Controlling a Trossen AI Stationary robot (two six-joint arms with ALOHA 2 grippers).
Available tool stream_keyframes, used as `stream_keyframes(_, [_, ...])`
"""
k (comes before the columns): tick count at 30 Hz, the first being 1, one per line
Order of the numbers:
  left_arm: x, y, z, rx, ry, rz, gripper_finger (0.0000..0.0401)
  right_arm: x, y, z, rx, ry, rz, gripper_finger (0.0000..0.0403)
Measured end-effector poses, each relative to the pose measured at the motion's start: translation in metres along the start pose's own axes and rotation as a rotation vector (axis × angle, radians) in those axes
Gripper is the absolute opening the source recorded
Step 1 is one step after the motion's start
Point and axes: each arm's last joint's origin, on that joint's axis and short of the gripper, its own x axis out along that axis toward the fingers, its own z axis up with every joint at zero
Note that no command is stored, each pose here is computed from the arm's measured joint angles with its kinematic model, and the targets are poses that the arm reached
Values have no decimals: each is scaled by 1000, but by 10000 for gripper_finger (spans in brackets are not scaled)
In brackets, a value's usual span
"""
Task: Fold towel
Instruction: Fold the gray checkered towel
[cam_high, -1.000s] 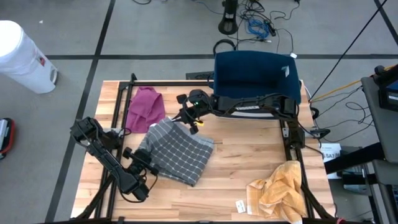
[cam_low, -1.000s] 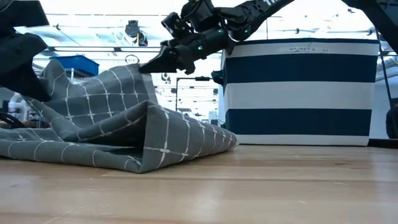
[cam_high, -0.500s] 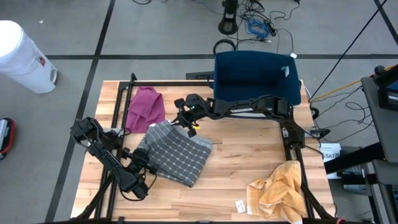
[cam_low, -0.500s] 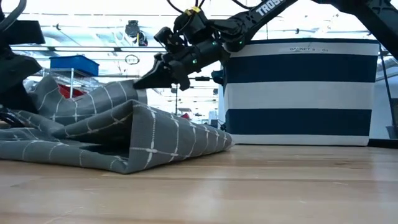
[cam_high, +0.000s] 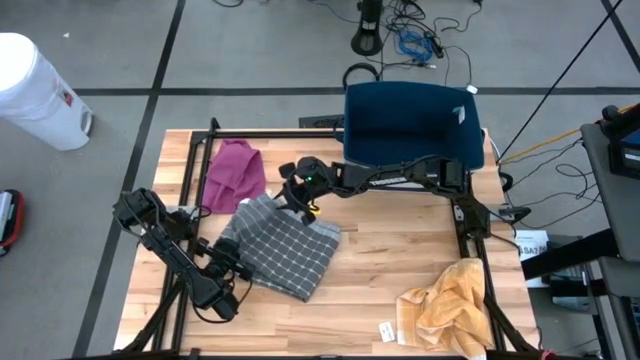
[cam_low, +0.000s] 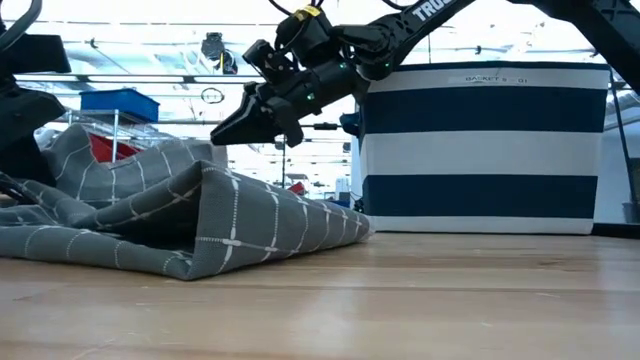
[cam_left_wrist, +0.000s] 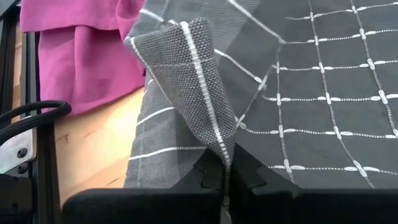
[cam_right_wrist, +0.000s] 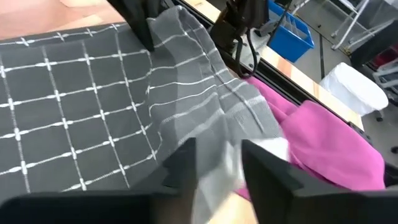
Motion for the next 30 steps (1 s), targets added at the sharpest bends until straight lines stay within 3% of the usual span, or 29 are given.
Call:
stream_keyframes(6, [0, 0, -1, 5, 24, 13, 18, -5, -3, -2, 29, 70, -45, 230])
stream_keyframes(10, [0, 0, -1, 8, 35, 20, 14, -14, -5, 3, 44, 95, -43, 267])
stream_keyframes(19, [-1, 2, 3, 33, 23, 51, 3, -67, -3, 29, 100, 204, 64, 263])
stream_keyframes(24, [-18, -1, 18, 55, -5, 92, 2, -106, 2, 43, 153, 254, 171, 253])
stream_keyframes(30, [-39, -6, 21, 102, 12, 45, 1, -135, 11, 43, 293, 236, 423, 251])
